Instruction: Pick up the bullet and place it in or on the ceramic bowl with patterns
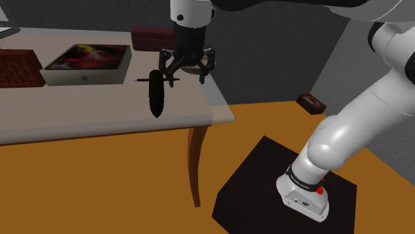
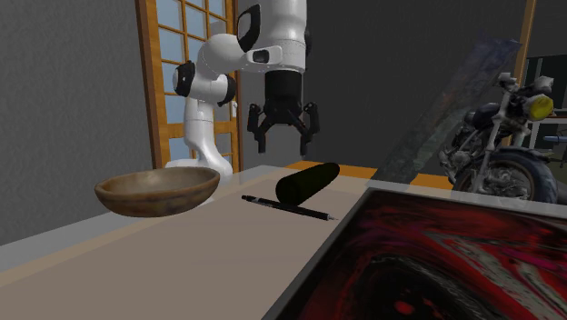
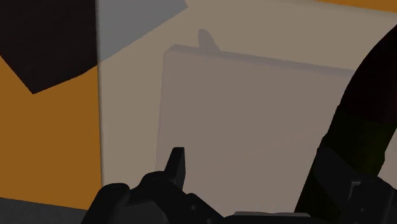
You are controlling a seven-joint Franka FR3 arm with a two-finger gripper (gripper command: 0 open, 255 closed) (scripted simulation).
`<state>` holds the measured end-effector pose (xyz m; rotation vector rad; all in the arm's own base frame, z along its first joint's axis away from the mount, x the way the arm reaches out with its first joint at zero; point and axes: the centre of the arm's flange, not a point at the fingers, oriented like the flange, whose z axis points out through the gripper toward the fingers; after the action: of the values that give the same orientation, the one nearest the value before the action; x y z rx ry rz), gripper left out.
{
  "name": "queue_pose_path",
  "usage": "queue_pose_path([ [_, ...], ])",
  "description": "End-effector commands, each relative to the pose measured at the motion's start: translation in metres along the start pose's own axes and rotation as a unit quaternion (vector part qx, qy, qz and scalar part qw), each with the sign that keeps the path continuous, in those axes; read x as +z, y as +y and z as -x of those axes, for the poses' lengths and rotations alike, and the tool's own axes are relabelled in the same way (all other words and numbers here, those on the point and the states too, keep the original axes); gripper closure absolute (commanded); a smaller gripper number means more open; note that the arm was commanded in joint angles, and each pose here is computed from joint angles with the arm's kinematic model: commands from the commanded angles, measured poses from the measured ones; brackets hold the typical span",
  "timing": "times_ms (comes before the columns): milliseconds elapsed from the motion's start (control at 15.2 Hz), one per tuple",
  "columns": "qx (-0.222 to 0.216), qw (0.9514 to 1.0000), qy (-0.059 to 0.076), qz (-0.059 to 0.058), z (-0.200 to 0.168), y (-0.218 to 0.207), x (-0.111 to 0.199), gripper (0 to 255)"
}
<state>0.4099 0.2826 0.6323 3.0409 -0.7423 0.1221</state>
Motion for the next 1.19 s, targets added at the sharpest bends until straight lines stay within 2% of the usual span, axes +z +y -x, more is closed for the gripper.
queue_pose_path([
  [0, 0.022, 0.9997, -0.002, -0.001, -0.003, -0.028, -0.003, 0],
  [330, 0.068, 0.9976, -0.006, -0.002, -0.015, -0.087, -0.01, 0],
  [792, 0.068, 0.9976, -0.006, -0.002, -0.014, -0.087, 0.027, 0],
  [1122, 0.068, 0.9976, -0.006, -0.002, -0.014, -0.087, 0.03, 0],
])
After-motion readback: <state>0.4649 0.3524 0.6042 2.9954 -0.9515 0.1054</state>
